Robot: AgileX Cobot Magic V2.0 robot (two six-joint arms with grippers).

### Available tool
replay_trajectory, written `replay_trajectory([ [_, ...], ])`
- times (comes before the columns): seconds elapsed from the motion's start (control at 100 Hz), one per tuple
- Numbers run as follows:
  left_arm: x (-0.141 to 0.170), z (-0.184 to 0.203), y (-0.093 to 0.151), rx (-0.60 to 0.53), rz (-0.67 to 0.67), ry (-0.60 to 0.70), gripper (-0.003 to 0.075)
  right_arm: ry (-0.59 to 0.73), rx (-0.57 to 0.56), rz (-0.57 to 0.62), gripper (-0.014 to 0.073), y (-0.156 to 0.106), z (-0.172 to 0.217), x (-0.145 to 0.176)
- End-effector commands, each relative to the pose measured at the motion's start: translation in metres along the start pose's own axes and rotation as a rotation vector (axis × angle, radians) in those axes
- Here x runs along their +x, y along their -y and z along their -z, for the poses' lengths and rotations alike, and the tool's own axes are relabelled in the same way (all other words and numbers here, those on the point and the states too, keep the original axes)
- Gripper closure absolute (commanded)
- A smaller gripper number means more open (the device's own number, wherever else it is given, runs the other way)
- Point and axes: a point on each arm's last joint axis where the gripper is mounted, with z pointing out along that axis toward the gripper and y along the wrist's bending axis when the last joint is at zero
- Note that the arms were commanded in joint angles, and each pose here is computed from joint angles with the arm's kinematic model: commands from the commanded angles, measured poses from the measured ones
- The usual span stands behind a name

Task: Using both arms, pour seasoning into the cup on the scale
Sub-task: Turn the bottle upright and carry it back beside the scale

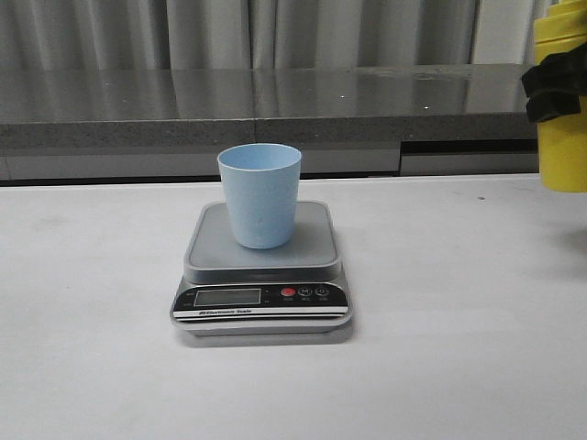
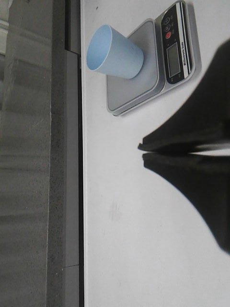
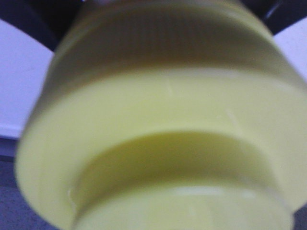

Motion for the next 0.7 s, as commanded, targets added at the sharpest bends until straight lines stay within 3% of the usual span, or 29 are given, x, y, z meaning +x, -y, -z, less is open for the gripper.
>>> replay_trajectory([
  [0.0,-0.015,0.002,0.002,0.008,0.014,0.099,0.0741,0.255,-0.080,-0.018,0.0418,-0.005,0.018,-0.021],
  [0.19,-0.015,0.002,0.002,0.008,0.014,0.099,0.0741,0.343,-0.175,-0.068,0.0418,-0.016,0.010,-0.005],
  [0.38,-0.015,0.002,0.002,0.008,0.014,0.099,0.0741,0.297,-0.194,-0.130,0.0418,-0.017,-0.005,0.009],
  [0.69,-0.015,0.002,0.002,0.008,0.014,0.099,0.0741,0.216,-0.226,-0.099,0.0414,-0.022,-0.022,0.029],
])
